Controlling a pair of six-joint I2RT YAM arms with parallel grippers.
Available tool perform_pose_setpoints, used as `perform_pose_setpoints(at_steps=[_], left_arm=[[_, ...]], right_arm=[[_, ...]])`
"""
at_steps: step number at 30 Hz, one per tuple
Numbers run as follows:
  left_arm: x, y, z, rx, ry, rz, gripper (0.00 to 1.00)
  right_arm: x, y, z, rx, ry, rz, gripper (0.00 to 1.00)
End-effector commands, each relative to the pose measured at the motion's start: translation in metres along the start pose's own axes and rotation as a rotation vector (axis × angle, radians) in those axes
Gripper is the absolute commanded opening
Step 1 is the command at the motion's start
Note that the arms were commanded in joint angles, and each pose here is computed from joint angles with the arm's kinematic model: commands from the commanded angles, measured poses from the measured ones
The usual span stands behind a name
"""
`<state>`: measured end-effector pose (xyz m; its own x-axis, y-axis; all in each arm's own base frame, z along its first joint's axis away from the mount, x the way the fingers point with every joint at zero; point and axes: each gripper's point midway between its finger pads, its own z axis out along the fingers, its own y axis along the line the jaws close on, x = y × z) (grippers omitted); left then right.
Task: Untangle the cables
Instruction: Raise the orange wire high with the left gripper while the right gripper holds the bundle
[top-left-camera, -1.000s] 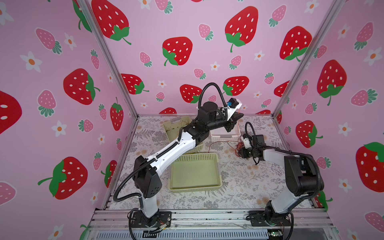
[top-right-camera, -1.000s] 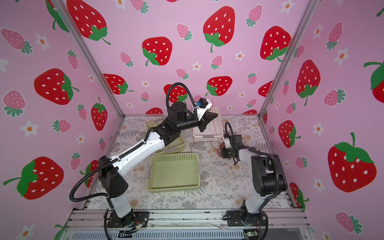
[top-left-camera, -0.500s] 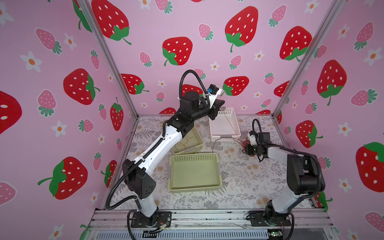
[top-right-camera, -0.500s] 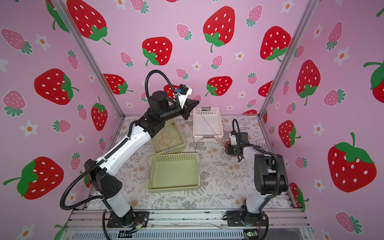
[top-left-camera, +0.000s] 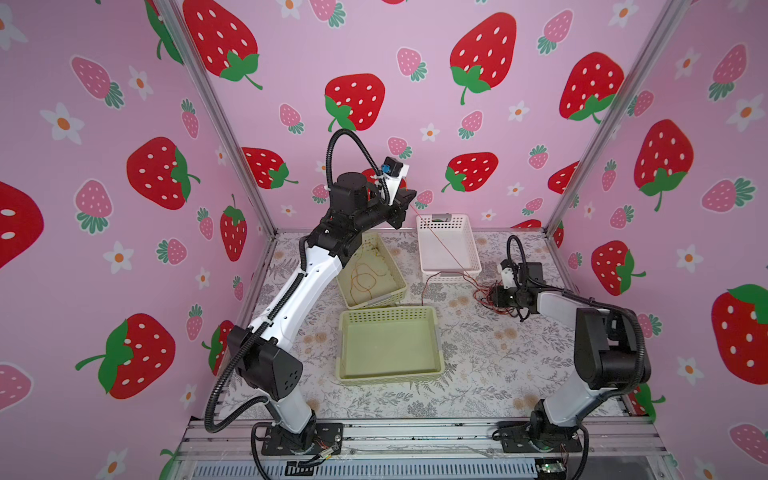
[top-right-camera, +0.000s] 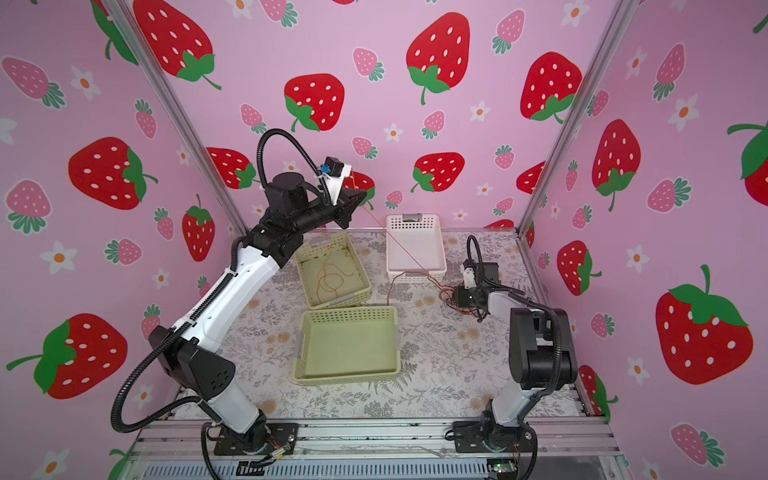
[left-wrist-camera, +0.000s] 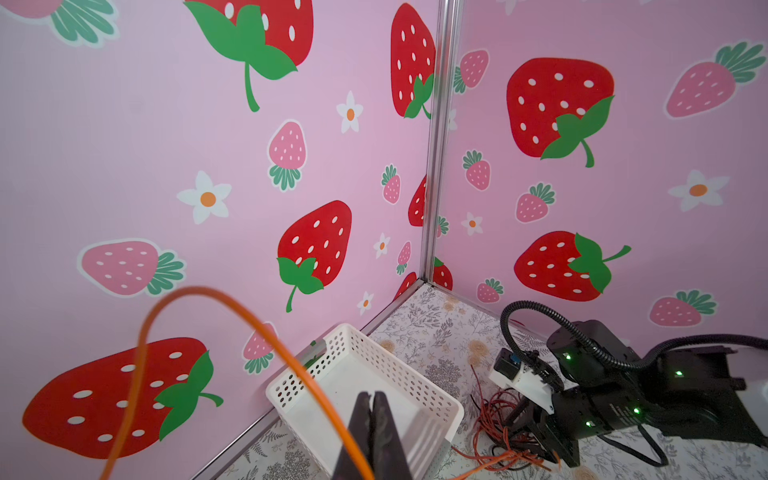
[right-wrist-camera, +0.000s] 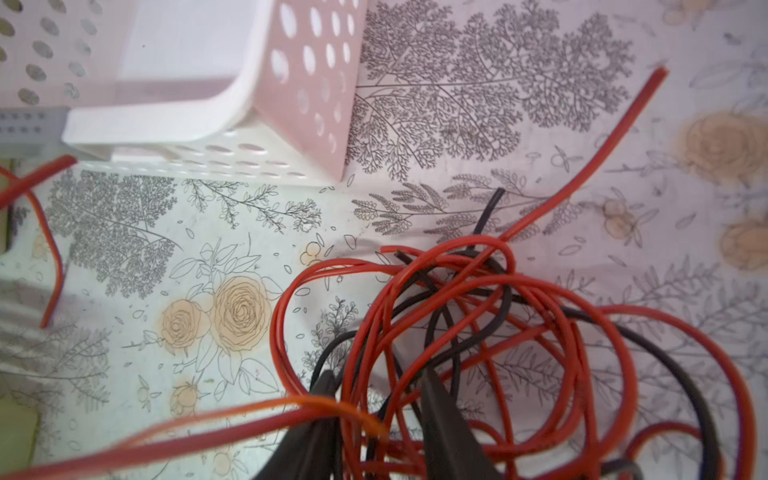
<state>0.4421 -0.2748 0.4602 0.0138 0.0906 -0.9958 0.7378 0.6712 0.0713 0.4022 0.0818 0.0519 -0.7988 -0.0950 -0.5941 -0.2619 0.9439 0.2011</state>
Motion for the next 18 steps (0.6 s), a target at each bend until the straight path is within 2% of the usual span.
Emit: perform_pose_setpoints(at_steps=[1,6,12,14,18], left_arm=[[-0.078,-0.003,-0.034,-0.011,-0.202,0.069,0.00],[-0.068,-0.011,-0.024,0.042,-0.194,0.041,0.00],[-0.077,-0.014,-0.025,0.045,-0.207,0.063,0.00],[-0.082,-0.015,-0.026,0.052,-0.211,0.066,0.00],[-0.089,-0.019,-0.027,0.078,-0.222,0.063,0.00]], right_arm=[[0.027,-0.003,-0.005,-0.002,0.072,-0.010,0.51],[0.025,0.001,-0.020,0.002,0.051,-0.027,0.60],[0.010,0.003,-0.043,0.034,-0.023,-0.053,0.64],[0.014,-0.001,-0.039,0.051,0.001,-0.057,0.65],[0.021,0.014,-0.023,-0.011,0.052,-0.104,0.63]])
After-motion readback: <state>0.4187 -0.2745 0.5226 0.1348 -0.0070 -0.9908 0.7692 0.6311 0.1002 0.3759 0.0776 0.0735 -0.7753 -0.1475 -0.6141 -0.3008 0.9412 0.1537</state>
